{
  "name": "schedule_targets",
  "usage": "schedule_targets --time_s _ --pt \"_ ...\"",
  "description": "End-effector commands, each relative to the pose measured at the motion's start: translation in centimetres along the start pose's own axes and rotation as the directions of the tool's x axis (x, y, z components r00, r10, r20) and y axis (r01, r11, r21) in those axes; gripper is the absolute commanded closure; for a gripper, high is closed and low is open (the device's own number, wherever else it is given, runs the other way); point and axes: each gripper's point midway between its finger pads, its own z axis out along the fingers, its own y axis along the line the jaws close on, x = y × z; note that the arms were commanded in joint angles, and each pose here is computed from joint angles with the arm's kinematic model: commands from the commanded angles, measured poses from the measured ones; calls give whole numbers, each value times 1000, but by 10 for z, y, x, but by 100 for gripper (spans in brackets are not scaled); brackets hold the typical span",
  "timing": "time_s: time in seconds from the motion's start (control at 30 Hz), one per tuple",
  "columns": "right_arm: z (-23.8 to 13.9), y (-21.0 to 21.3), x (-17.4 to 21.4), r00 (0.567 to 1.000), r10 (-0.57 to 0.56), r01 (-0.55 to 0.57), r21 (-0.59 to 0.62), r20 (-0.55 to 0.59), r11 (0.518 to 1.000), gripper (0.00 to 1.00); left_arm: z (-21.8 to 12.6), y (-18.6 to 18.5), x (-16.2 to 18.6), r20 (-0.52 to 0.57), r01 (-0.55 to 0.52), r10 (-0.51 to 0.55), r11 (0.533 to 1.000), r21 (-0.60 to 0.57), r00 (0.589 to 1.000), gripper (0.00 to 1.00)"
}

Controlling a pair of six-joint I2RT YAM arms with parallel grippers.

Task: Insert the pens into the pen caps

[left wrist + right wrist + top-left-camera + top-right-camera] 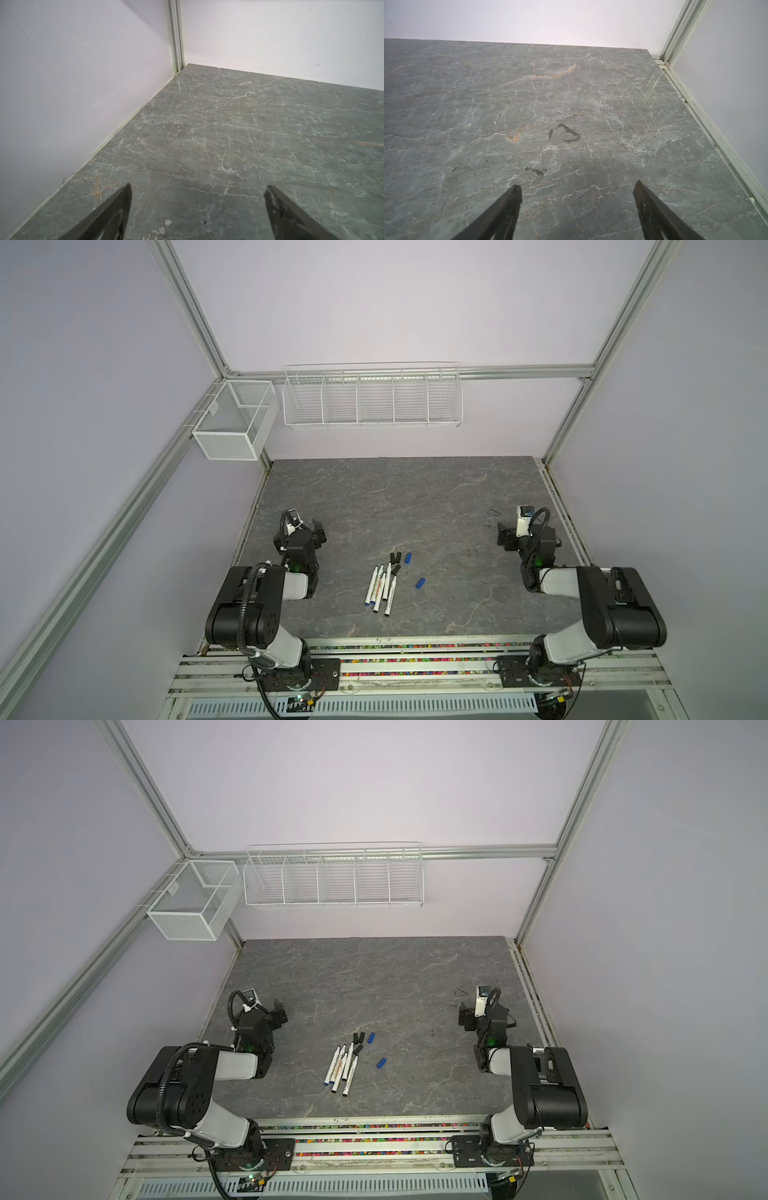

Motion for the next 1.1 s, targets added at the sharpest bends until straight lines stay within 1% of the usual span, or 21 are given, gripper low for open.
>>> schedule_targets --time_s 0.0,1.07 --pt "0 1 -1 1000 3 -3 -7 14 1000 12 2 -1 -11 31 6 -6 1000 5 1000 1" --pt "0 0 -1 1000 10 -10 -21 15 1000 12 3 -2 -12 29 5 -5 1000 8 1000 1"
